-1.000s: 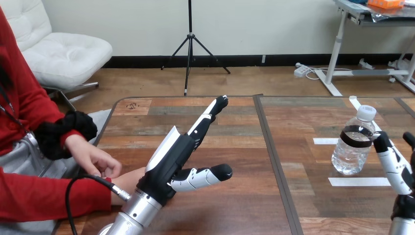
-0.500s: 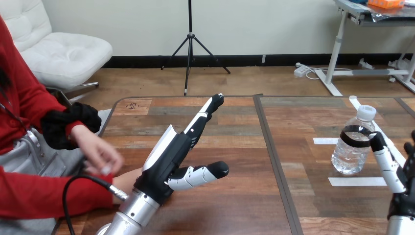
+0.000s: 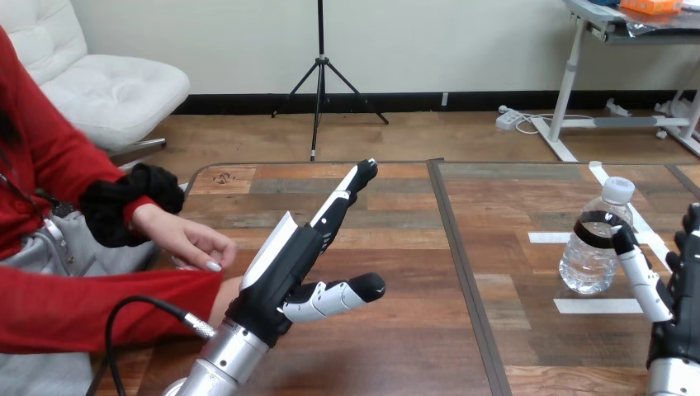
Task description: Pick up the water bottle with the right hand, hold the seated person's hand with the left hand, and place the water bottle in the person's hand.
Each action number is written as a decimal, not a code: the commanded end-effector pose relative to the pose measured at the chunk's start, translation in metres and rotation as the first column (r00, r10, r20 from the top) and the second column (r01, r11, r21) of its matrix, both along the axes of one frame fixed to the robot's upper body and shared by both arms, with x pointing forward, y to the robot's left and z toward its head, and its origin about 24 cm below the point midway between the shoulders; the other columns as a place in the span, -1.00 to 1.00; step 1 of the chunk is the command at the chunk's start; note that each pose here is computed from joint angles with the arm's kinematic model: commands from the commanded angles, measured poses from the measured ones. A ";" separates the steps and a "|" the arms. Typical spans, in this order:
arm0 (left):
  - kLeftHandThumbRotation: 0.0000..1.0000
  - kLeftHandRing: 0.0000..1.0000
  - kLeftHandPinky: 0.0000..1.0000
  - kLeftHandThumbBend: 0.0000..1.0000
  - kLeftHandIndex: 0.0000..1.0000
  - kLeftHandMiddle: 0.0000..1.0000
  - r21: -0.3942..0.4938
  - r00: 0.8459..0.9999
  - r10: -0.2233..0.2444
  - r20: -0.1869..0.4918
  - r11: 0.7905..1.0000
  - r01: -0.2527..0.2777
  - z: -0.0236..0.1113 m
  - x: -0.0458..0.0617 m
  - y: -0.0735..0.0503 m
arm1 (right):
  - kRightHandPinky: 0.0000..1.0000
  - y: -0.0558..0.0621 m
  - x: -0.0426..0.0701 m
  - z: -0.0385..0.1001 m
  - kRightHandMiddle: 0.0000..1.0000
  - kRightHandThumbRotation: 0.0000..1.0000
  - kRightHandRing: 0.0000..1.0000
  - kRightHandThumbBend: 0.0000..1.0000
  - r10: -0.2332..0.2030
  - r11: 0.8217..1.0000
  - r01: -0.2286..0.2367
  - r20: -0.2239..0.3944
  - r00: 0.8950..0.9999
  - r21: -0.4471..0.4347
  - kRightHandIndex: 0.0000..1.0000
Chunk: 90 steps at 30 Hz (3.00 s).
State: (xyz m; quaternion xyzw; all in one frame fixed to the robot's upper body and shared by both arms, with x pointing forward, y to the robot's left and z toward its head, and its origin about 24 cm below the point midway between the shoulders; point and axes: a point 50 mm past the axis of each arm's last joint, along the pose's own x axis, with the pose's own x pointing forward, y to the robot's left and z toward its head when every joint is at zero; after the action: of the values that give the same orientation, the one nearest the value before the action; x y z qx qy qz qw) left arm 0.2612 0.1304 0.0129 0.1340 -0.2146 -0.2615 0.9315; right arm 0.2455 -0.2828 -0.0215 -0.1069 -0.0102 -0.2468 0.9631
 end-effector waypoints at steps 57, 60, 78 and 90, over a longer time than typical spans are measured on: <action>0.60 1.00 1.00 1.00 1.00 1.00 -0.046 0.997 0.036 0.070 0.998 -0.033 0.013 0.001 0.007 | 0.90 0.004 0.064 0.026 1.00 0.26 1.00 1.00 0.097 0.995 -0.092 -0.186 0.978 0.031 1.00; 0.60 1.00 1.00 1.00 1.00 1.00 -0.045 0.997 0.037 0.074 0.998 -0.033 0.013 0.001 0.007 | 0.91 0.004 0.065 0.026 1.00 0.25 1.00 1.00 0.099 0.995 -0.093 -0.192 0.976 0.039 1.00; 0.58 1.00 1.00 1.00 1.00 1.00 -0.049 0.995 0.052 0.088 0.998 -0.047 0.015 -0.002 0.011 | 1.00 0.004 0.072 0.030 1.00 0.19 1.00 1.00 0.132 0.991 -0.122 -0.220 0.967 0.059 1.00; 0.59 1.00 1.00 1.00 1.00 1.00 -0.041 0.992 0.070 0.101 0.997 -0.067 0.016 -0.004 0.017 | 1.00 0.005 0.076 0.032 1.00 0.20 1.00 1.00 0.155 0.987 -0.143 -0.242 0.958 0.067 1.00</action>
State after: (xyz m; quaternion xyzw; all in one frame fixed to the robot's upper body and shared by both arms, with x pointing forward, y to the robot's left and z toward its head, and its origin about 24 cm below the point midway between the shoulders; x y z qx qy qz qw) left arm 0.2489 0.1400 0.0101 0.1281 -0.2171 -0.2386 0.9378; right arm 0.2935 -0.2787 -0.0217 -0.1073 0.1516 -0.1650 0.9686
